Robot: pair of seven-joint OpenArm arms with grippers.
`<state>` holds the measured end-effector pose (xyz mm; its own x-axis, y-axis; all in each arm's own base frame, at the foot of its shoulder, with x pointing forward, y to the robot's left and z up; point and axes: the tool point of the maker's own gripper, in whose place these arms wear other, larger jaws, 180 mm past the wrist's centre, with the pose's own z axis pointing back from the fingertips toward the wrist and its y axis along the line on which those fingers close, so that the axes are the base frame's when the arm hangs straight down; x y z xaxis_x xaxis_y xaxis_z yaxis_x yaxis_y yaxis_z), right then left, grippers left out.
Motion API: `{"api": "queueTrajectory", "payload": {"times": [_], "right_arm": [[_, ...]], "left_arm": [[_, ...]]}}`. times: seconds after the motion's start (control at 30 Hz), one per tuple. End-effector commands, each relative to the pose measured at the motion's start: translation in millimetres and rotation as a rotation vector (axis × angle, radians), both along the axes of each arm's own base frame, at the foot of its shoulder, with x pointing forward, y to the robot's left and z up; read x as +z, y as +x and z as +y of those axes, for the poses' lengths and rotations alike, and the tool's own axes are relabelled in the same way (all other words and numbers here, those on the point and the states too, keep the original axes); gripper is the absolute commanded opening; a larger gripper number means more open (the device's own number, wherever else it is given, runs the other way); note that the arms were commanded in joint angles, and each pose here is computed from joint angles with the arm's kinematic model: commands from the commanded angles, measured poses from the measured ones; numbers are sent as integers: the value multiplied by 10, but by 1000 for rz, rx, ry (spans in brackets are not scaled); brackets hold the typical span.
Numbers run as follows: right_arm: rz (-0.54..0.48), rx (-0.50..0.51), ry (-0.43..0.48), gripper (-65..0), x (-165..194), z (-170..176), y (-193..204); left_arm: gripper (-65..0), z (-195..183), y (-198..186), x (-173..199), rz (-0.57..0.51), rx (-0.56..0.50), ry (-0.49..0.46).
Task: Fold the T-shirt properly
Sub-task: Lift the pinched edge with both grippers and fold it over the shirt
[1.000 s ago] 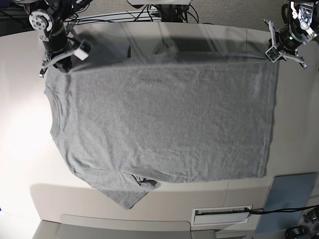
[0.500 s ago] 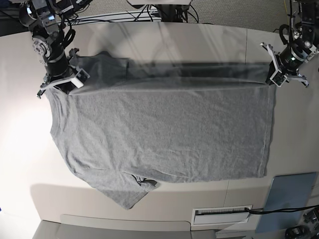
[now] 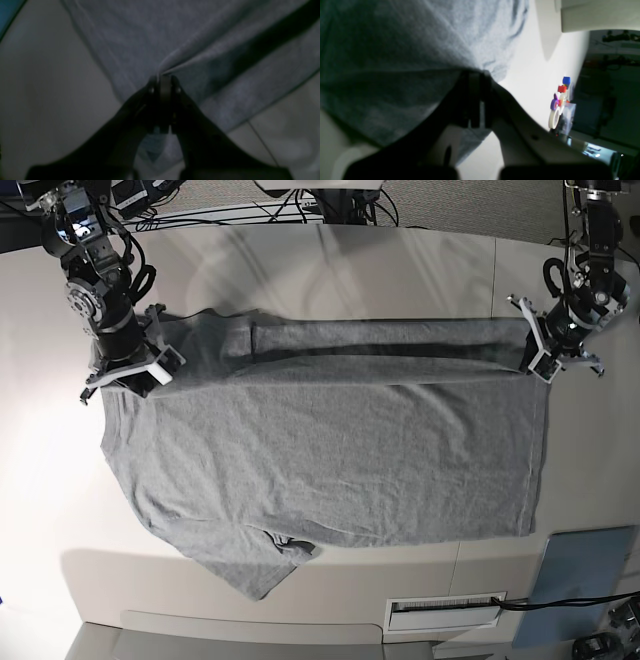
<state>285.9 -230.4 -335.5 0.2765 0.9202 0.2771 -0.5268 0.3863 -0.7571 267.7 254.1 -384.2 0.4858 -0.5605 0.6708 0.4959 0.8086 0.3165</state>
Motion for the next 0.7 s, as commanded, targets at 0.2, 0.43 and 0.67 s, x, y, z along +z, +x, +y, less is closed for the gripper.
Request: {"api": "queueTrajectory", "payload": {"times": [0.2,0.43,0.67], "right_arm": [[-47,-24,-58,-650,70,-94,191],[-51,-28,-52,-650,74,-93,193],[-85,-57,-38,-406,125,-121,221]], "left_arm": [[-650,52,167,150,-36,4,27],[-650,28,187,178,-53,-1,13],[-304,110,258,244,-94,70,0]]}}
